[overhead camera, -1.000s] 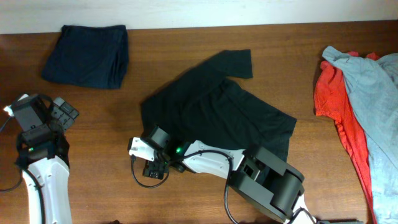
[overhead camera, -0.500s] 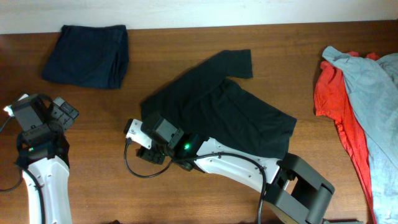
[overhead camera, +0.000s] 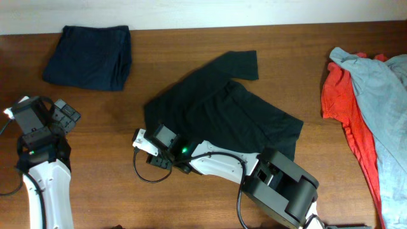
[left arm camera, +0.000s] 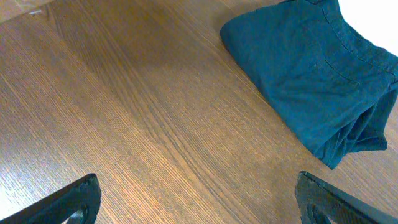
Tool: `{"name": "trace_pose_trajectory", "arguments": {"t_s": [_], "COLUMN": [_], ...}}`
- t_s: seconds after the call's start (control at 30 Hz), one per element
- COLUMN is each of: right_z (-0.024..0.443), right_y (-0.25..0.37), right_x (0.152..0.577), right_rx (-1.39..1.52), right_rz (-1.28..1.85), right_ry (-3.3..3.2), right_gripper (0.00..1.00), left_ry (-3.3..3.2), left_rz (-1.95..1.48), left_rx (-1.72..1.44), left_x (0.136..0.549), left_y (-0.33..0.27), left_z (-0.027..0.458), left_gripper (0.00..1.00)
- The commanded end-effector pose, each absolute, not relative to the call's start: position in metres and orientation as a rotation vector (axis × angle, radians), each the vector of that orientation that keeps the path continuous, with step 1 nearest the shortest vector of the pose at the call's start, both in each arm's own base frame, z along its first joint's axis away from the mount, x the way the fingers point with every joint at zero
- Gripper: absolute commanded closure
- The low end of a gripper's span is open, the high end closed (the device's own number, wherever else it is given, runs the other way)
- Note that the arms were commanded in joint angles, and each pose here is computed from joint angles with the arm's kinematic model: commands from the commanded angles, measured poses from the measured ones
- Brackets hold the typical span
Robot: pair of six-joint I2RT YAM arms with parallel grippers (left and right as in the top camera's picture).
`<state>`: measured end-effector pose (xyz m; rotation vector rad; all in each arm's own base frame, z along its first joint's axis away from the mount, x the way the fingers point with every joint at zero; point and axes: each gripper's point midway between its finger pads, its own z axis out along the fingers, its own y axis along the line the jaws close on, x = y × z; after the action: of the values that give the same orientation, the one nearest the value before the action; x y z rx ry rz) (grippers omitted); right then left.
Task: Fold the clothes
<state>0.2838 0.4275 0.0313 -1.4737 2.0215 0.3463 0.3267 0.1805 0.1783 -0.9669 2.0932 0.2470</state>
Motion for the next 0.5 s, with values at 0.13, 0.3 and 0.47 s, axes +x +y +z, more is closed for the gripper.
{"name": "trace_pose_trajectory", "arguments": {"t_s": [0.13,0.3,0.47], "right_z": [0.016,0.015,0.014], "right_y": [0.425,0.427,0.429], "right_x": [0.289,0.283,0.278], "right_rx": [-1.481,-1.495,-1.508], "right_rz": [0.310,0.349,0.383], "right_ry": [2.035,2.040,2.049], "right_gripper": [0.40,0.46,0.49], "left_ry": [2.081,2.081,2.081], "left_rz": [0.231,0.231,0.231], "left_rx": [-0.975,-0.974,-0.974], "left_x": [0.329,0.329,0.329], "left_y": [0.181,0.181,0.181], "left_z": [0.182,0.182,0.182], "left_gripper": [0.01,0.00,0.01]}}
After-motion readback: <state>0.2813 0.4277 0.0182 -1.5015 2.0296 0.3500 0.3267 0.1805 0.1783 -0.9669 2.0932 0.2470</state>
